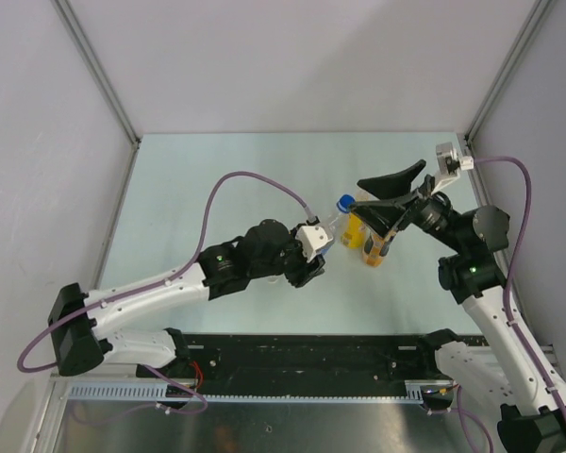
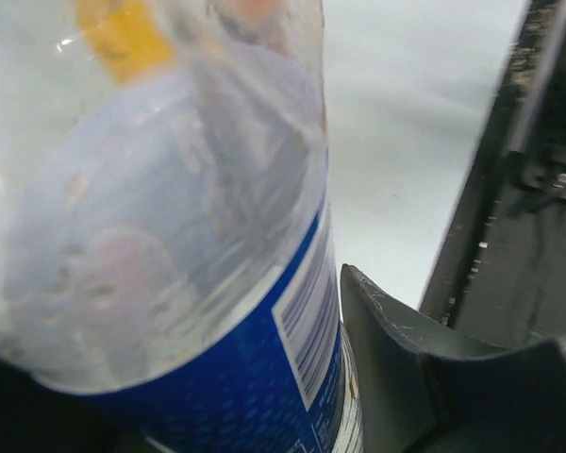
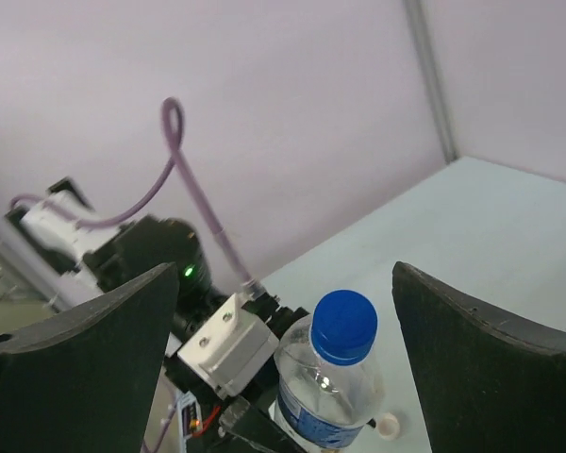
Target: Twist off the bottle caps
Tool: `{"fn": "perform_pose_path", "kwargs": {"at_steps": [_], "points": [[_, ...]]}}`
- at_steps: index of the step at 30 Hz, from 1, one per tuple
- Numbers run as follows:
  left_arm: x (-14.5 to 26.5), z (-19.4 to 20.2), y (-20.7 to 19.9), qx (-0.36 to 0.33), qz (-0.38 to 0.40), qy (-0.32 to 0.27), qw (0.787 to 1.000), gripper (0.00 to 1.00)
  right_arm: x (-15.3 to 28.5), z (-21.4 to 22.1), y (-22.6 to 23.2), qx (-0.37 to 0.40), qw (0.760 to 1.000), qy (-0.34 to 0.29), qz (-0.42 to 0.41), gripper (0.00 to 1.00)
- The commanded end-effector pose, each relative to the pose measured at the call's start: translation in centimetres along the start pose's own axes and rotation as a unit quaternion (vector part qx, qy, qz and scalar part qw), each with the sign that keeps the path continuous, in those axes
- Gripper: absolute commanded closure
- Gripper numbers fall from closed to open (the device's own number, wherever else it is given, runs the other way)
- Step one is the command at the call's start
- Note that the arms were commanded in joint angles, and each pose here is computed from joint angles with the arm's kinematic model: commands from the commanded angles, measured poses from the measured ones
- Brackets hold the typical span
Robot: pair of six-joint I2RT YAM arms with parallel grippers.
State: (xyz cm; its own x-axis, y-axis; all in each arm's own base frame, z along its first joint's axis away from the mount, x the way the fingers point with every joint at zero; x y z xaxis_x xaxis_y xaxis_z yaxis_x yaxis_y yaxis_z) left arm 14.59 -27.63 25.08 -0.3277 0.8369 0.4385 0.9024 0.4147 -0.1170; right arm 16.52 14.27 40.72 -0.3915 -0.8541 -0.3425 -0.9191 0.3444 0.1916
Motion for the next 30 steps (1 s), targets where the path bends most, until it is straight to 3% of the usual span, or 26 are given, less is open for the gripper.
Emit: {"fn": "perform_pose_path", "kwargs": {"at_steps": [1,8,15,19,22,30], "points": [[-0.4,-1.5,2.3,0.039,-0.131,-0.031,0.990,0.74,-0.2,-1.2,-1.8,-0.018,0.992,-0.024,0.121,0.01],[-1.1,-1.6,3.2,0.070,-0.227,-0.029,0.971,0.74,-0.9,0.1,-3.9,-0.081,0.970,-0.005,0.231,0.01],[-2.2,-1.8,2.8,0.025,-0.328,0.001,0.944,0.75,-3.4,1.8,-4.1,-0.093,0.961,0.032,0.257,0.01],[-3.1,-1.5,2.7,-0.011,-0.375,0.026,0.927,0.76,-3.8,2.8,-4.7,-0.091,0.945,0.062,0.308,0.02],[-3.8,-1.3,2.6,-0.026,-0.391,0.040,0.919,0.77,-4.0,3.0,-4.9,-0.085,0.936,0.074,0.332,0.10],[-4.2,-1.3,2.4,-0.030,-0.392,0.045,0.918,0.78,-4.2,3.1,-4.4,-0.094,0.941,0.082,0.314,0.49]]}}
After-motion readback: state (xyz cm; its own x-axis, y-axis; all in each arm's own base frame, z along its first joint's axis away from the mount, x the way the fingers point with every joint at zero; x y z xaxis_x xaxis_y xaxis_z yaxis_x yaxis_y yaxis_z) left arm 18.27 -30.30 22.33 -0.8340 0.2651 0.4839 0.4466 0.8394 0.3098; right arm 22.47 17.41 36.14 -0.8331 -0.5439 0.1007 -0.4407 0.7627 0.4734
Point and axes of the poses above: each gripper's point midway between its finger pads, its own x axis back along the fingers, its own y axis along the line the jaws close on, z = x × y, the point moved 8 cm from there along x, back along the fingers, and after that the axes turned 10 degrees about x, right-handed, at the moved point
